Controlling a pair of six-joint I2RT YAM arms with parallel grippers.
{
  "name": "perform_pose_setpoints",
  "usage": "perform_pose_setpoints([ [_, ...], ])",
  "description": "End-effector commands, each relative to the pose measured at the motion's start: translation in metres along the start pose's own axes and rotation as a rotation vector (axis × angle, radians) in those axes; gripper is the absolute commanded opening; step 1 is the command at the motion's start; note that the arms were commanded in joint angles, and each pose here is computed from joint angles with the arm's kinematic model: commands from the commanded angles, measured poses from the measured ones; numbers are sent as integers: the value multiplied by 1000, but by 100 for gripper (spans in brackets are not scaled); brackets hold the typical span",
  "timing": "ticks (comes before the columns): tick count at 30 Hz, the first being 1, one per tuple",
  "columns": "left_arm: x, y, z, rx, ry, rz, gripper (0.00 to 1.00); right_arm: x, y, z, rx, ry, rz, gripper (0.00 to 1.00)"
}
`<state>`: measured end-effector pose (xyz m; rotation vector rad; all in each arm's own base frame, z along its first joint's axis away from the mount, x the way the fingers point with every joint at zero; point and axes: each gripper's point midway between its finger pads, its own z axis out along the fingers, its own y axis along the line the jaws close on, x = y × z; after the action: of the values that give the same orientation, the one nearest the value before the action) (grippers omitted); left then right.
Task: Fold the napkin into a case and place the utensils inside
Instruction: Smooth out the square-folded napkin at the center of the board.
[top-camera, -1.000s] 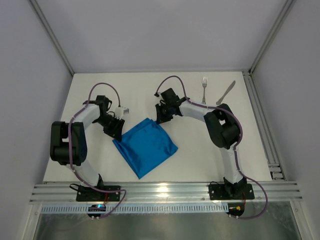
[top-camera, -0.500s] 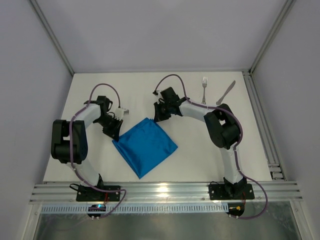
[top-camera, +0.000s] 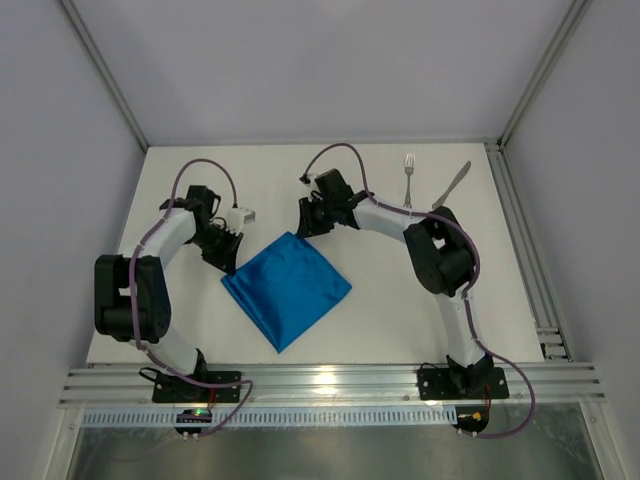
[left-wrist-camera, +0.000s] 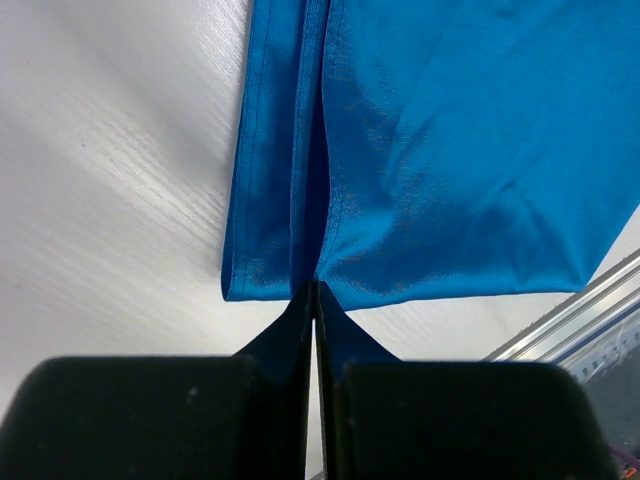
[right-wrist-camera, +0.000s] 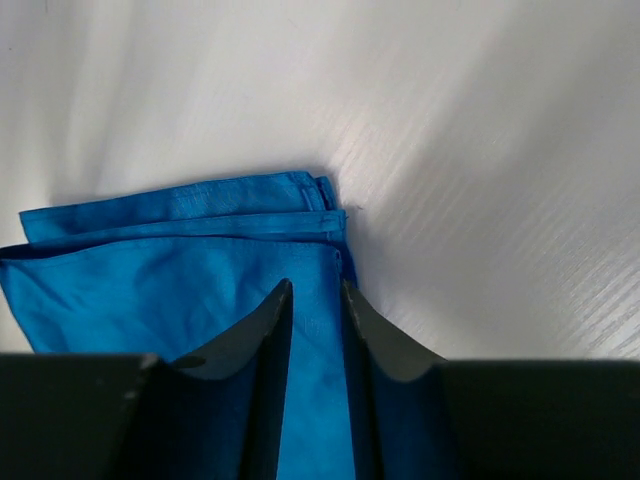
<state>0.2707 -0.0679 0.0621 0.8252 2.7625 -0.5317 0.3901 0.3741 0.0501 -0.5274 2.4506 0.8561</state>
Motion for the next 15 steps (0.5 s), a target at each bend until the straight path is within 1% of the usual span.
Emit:
perform_pose_setpoints([
  [1, -7, -1, -11, -21, -22, 11, 0, -12, 0, 6, 18, -29, -15, 31],
  [3, -6, 0, -9, -21, -12, 9, 0, -9, -5, 13, 28, -10, -12, 34],
  [8, -5, 7, -11, -65, -10, 13, 0, -3, -3, 26, 3, 32, 16, 36],
  [10, -3, 9, -10, -73, -2, 21, 0, -9, -1, 26, 1, 8, 16, 38],
  [15, 0, 9, -5, -59, 12, 23, 0, -42, 2, 22, 34, -63, -16, 43],
])
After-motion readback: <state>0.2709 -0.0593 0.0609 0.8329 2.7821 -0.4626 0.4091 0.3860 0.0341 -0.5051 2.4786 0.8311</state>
